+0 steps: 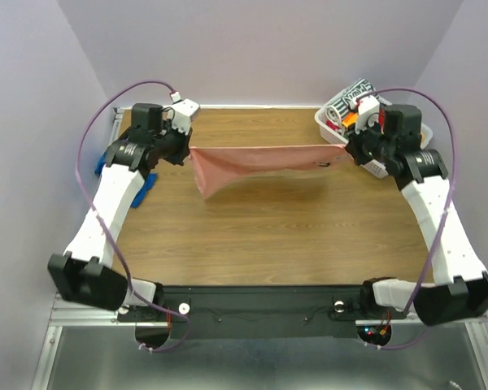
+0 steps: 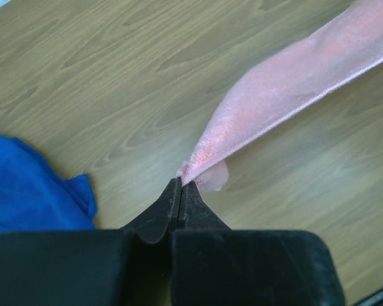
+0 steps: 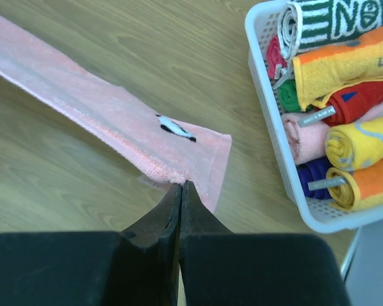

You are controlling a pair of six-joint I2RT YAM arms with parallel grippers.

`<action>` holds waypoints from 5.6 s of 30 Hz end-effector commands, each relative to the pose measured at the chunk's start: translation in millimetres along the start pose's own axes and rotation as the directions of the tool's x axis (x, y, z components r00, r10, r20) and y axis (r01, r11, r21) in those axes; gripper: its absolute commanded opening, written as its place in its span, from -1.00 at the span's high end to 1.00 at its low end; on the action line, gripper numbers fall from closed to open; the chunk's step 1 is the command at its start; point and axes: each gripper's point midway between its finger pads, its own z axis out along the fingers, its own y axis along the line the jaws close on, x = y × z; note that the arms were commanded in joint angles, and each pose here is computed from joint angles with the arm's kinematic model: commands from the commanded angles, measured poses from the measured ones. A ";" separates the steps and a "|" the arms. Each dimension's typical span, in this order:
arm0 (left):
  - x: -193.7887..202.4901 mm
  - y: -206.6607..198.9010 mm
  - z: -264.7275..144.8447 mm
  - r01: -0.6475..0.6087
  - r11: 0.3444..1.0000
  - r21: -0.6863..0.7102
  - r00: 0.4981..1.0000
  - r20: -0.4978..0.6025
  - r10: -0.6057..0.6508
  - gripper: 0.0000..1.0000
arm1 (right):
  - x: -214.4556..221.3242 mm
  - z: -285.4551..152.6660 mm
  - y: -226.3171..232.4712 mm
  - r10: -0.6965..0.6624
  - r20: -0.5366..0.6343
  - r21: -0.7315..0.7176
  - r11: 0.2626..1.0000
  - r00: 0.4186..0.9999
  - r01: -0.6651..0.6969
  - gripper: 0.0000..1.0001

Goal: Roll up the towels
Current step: Flatten the towel, then fold the towel

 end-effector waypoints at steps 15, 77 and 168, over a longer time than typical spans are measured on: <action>21.4 1.7 -12.3 -0.115 0.993 0.025 0.986 -0.115 0.117 1.00 | 46.5 8.1 16.2 -0.031 -0.150 -0.093 0.996 0.988 0.017 0.99; 205.4 -42.7 32.4 -0.225 0.938 0.263 0.877 -0.366 0.313 1.00 | 214.0 52.0 70.2 -0.261 -0.460 -0.461 0.887 0.849 0.023 0.99; 99.4 -27.0 231.6 0.233 0.971 0.060 0.928 -0.311 -0.204 0.30 | 244.1 67.7 223.0 -0.310 -0.635 -0.665 0.686 0.708 -0.295 0.35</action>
